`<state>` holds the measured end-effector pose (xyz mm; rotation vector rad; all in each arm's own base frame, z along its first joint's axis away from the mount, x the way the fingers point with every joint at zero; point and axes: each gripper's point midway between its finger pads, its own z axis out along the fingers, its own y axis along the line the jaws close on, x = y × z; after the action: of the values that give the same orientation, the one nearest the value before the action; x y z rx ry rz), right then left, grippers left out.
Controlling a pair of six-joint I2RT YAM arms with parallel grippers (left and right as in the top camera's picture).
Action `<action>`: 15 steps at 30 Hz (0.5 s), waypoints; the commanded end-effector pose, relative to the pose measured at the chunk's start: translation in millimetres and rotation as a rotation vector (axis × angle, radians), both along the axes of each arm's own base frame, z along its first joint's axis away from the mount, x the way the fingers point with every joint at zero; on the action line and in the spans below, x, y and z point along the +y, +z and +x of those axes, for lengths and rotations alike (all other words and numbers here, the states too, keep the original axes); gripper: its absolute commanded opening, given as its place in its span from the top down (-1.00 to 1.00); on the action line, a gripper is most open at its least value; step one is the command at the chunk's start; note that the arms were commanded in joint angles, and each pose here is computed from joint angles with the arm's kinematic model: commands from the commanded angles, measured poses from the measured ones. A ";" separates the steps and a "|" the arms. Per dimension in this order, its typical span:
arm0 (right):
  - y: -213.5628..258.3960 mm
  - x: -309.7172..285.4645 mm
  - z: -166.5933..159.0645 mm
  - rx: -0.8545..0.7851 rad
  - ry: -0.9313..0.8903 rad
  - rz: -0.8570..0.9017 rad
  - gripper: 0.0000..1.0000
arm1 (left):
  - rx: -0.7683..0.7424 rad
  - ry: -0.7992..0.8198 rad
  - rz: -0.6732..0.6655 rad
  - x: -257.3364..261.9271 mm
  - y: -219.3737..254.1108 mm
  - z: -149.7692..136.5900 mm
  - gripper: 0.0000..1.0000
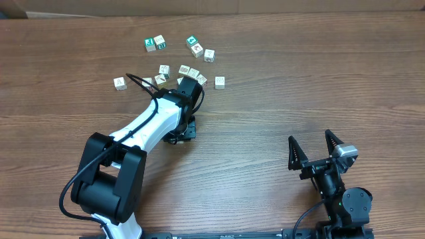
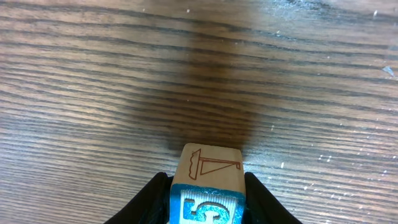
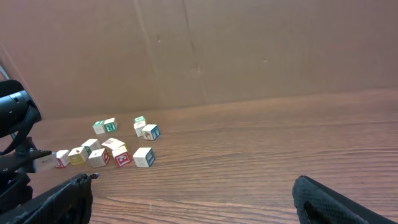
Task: Form a horizontal line
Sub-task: 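Lower the blue 5 block onto the table and adjust its position, then open the left gripper and move it back toward the block cluster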
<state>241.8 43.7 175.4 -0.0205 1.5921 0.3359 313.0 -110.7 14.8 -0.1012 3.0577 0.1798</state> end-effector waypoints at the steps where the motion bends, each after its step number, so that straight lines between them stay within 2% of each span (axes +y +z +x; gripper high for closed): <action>1: -2.4 -0.9 0.3 -0.001 -0.003 0.003 -1.00 | 0.004 -0.029 0.002 0.0 -1.4 5.2 0.38; 11: -2.4 -0.9 0.3 -0.001 -0.003 0.003 -1.00 | 0.001 -0.029 0.000 -0.6 -1.4 5.9 0.32; 15: -2.3 -0.9 0.3 -0.001 -0.003 0.003 -1.00 | 0.001 -0.028 0.000 -0.6 -1.5 5.9 0.14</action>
<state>241.8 43.7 175.5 -0.0206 1.5917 0.3359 313.2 -110.7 14.8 -0.0704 3.0588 0.1810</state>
